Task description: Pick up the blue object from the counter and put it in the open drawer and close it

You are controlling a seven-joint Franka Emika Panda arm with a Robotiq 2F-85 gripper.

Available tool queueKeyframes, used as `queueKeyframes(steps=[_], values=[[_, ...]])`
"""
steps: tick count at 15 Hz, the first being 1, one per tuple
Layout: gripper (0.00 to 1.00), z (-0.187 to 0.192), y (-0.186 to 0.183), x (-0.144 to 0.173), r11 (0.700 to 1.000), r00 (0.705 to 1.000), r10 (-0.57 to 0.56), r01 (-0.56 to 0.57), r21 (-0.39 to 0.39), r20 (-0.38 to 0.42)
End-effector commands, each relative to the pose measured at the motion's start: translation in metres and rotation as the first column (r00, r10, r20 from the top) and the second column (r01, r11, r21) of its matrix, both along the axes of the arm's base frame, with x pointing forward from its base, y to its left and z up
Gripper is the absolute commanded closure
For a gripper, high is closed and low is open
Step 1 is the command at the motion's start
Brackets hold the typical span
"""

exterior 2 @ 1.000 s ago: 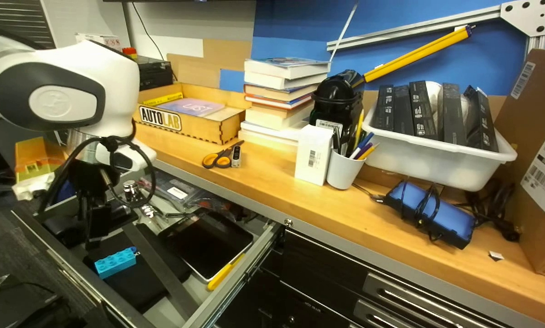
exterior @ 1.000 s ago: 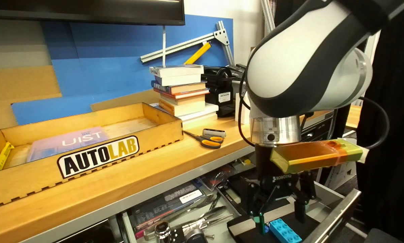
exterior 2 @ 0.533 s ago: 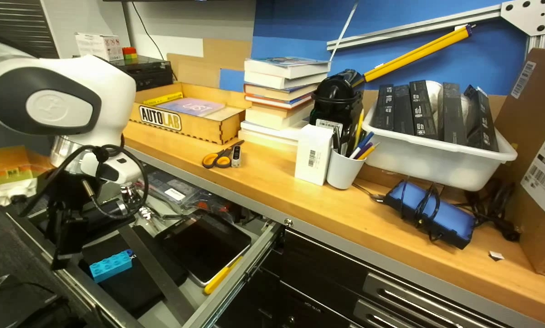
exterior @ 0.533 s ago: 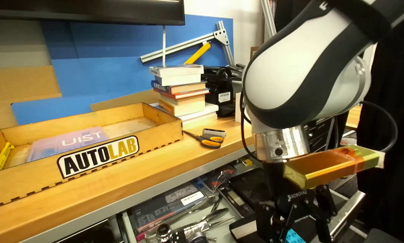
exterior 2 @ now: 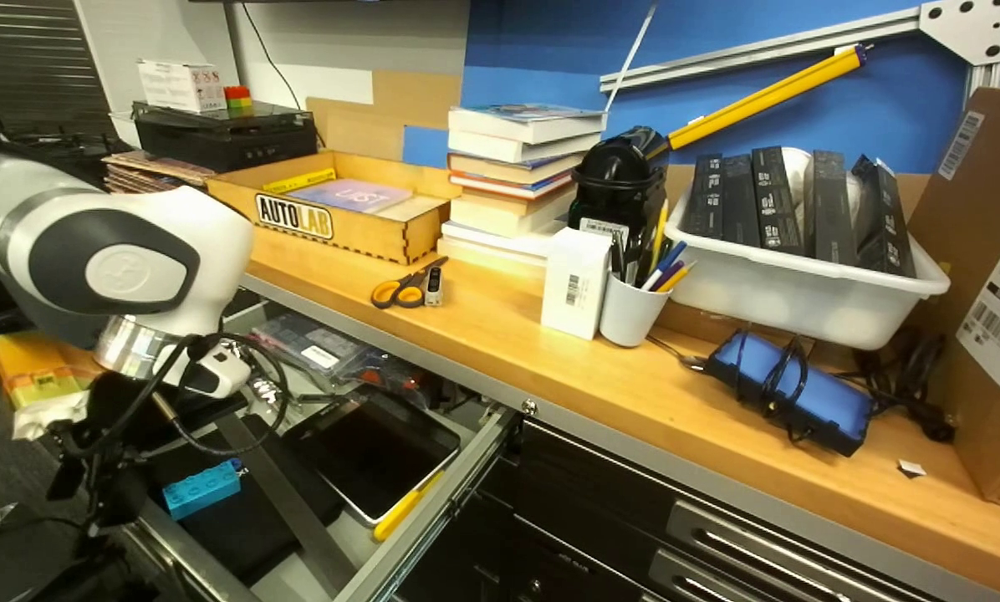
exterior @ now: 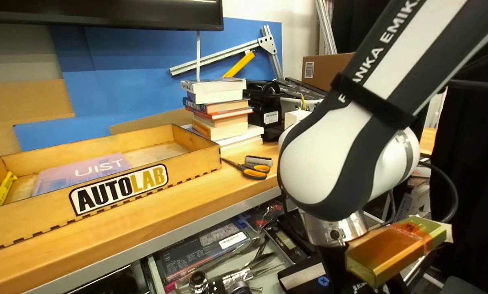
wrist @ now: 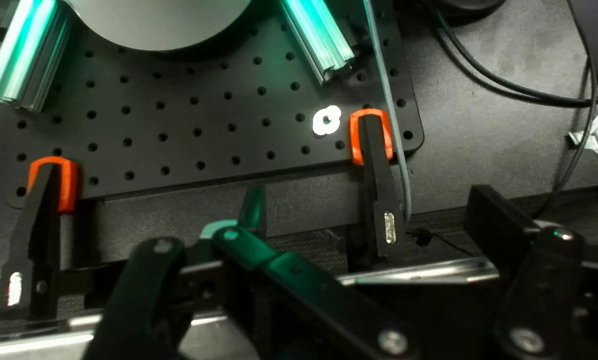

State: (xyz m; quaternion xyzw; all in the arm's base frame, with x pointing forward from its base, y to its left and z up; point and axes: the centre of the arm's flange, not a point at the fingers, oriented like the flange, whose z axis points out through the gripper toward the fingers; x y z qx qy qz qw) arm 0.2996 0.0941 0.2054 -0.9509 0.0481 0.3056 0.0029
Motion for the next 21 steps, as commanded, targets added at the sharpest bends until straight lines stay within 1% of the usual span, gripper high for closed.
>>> queueKeyframes(steps=[1,3,4,5,6,8,10,13,15,16,18,20,21], values=[[0.00,-0.023,-0.003,-0.006,1.000,0.999,-0.007,0.007,0.026,0.036],[0.00,-0.024,-0.006,0.013,0.998,0.996,-0.067,0.065,0.019,0.064],[0.00,-0.022,-0.009,0.022,0.993,0.990,-0.114,0.113,0.019,0.085],[0.00,-0.016,-0.013,0.033,0.987,0.980,-0.161,0.157,0.044,0.115],[0.00,-0.013,-0.018,0.042,0.979,0.971,-0.202,0.198,0.043,0.131],[0.00,0.000,-0.025,0.066,0.962,0.944,-0.274,0.272,0.034,0.183],[0.00,0.014,-0.032,0.095,0.938,0.910,-0.343,0.347,0.025,0.231],[0.00,0.035,-0.037,0.135,0.889,0.841,-0.439,0.459,0.016,0.317],[0.00,0.043,-0.038,0.159,0.847,0.783,-0.499,0.531,0.018,0.371],[0.00,0.043,-0.038,0.170,0.822,0.754,-0.526,0.569,0.009,0.393],[0.00,0.042,-0.039,0.179,0.767,0.699,-0.570,0.641,-0.025,0.432],[0.00,0.039,-0.046,0.184,0.701,0.629,-0.612,0.712,-0.040,0.480],[0.00,0.036,-0.048,0.184,0.666,0.600,-0.623,0.743,-0.061,0.501]])
